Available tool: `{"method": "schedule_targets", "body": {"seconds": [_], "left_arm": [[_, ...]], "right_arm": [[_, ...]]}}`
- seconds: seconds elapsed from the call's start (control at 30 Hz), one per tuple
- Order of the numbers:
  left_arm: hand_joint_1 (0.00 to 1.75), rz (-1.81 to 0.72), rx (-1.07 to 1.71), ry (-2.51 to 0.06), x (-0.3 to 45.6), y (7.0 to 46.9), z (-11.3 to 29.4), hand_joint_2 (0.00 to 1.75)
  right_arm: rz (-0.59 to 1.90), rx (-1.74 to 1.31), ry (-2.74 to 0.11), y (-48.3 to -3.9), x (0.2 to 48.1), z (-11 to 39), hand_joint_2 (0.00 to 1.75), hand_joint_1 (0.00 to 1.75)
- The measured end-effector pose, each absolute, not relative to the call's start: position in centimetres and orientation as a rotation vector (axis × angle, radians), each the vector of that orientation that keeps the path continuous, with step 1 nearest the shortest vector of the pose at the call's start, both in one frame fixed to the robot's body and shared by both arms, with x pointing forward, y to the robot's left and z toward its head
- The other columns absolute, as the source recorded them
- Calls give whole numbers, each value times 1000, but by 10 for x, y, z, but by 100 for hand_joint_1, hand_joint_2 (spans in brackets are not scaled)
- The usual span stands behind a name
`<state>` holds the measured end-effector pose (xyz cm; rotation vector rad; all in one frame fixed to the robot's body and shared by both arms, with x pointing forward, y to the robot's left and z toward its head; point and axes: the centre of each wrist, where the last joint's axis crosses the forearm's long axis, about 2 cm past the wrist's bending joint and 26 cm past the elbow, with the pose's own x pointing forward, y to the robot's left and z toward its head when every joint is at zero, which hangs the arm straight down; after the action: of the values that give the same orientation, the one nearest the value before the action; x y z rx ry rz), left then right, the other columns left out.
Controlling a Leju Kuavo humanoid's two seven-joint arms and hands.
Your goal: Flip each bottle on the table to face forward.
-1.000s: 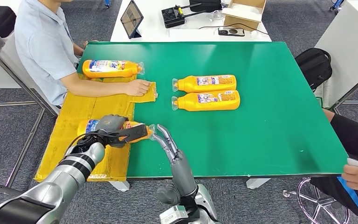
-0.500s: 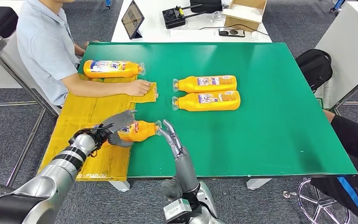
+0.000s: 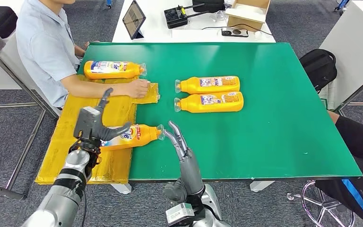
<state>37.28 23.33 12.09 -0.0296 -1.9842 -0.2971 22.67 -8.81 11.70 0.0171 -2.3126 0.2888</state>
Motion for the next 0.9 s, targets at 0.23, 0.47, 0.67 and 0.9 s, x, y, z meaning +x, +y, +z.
{"method": "schedule_targets", "body": {"seconds": [0.23,0.47,0.67,0.9], "left_arm": [[0,273,-421,-1957,350,219,143,175],[0,488,-420,-1955,303,218,123,175],[0,518,49,-2031,264,227,115,175],[0,558,403,-2088,250,233,123,175]], "right_arm": [[350,-106,-2398,-91,223,121,175,0],[444,-235,-2360,-126,227,108,175,0],[632,-467,-2159,-194,244,85,175,0],[689,-712,-1951,-262,271,78,175,0]]}}
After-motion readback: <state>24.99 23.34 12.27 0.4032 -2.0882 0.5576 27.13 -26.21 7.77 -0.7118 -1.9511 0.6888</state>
